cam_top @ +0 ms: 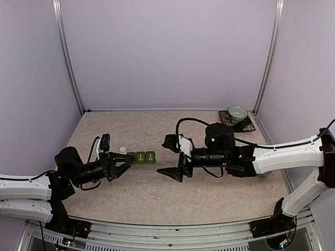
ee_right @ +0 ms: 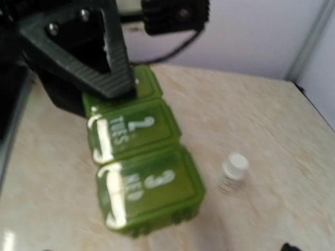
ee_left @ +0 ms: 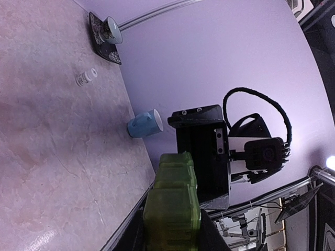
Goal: Sort the pills into containers
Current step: Open the lid of the pill container.
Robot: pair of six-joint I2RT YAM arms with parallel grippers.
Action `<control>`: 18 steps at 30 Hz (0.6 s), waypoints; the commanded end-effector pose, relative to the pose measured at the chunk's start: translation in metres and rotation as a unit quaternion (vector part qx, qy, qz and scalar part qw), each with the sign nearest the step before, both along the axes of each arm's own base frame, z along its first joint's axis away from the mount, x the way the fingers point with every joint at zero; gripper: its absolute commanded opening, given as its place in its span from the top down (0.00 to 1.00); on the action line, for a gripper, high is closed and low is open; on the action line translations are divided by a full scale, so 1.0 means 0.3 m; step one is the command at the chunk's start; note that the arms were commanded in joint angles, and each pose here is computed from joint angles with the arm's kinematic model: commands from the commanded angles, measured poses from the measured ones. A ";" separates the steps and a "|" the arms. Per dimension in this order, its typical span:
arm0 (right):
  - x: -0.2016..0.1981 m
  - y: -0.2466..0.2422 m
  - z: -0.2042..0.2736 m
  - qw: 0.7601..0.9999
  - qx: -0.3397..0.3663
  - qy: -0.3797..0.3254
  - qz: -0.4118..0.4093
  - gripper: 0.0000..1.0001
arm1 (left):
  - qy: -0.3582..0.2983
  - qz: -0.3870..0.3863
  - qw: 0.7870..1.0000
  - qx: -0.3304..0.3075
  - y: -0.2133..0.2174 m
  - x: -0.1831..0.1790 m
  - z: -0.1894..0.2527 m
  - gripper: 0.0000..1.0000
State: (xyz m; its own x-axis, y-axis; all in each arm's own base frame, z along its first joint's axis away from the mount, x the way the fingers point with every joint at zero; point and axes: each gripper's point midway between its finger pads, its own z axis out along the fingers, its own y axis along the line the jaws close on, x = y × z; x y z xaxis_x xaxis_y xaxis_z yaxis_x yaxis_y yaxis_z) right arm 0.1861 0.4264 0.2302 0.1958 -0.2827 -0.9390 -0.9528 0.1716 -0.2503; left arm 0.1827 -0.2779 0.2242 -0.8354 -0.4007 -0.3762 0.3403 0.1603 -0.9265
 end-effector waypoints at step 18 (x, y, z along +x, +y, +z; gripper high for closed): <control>-0.085 0.030 0.020 0.988 0.087 0.038 0.124 0.22 | -0.045 -0.069 0.994 -0.065 -0.077 -0.077 0.134 0.75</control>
